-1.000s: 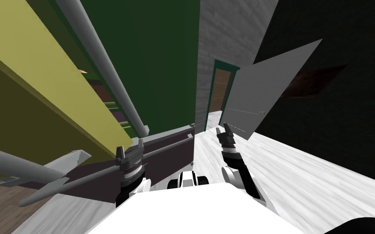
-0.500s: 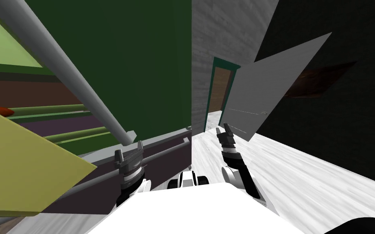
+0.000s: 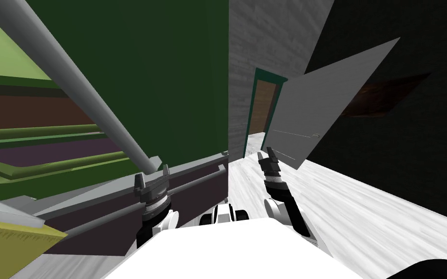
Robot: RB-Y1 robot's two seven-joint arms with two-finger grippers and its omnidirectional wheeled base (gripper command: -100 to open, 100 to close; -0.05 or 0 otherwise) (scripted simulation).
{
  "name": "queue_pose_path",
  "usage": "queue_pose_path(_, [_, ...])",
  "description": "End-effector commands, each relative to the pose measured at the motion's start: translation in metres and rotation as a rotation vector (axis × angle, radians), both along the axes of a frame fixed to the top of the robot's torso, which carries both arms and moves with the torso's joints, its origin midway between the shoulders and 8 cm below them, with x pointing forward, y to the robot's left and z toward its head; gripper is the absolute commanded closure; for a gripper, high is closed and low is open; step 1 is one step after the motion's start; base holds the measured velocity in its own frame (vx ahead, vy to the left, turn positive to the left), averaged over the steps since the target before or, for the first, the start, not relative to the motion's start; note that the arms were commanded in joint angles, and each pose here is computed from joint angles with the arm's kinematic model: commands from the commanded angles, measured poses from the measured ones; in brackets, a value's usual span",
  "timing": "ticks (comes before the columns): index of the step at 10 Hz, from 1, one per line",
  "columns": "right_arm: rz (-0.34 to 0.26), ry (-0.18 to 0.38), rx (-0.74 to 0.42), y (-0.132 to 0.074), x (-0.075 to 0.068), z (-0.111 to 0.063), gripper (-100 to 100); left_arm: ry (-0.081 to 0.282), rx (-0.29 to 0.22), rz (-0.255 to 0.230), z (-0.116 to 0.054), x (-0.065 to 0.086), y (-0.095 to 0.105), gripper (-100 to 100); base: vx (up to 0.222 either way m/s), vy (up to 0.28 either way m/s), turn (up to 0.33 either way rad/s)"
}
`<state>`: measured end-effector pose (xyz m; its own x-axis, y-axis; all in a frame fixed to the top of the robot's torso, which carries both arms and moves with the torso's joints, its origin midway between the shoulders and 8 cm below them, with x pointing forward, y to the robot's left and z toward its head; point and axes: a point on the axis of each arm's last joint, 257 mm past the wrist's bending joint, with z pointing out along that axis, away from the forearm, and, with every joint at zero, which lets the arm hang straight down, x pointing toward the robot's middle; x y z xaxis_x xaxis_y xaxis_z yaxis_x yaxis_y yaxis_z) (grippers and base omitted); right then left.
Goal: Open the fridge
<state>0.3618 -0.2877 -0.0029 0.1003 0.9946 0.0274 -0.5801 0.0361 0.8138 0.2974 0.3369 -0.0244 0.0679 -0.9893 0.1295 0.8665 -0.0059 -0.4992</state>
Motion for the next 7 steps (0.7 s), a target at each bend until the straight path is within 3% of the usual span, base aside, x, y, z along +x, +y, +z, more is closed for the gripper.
queue_pose_path(1, [0.000,0.000,0.000,0.000,0.000,0.000,0,0.001,0.002,-0.005,0.012,0.006,0.001,-100,0.006,-0.010,0.014])
queue_pose_path(2, [0.000,0.000,0.000,0.000,0.000,0.000,0,0.000,0.001,-0.004,0.009,0.004,0.001,-100,0.000,0.000,0.000])
queue_pose_path(3, [0.000,0.000,0.000,0.000,0.000,0.000,0,0.001,0.000,-0.001,0.002,0.002,0.000,100,-0.002,0.005,-0.041])
queue_pose_path(7, [0.000,0.000,0.000,0.000,0.000,0.000,0,0.001,-0.002,0.005,-0.017,-0.006,-0.003,100,-0.006,0.007,-0.019])
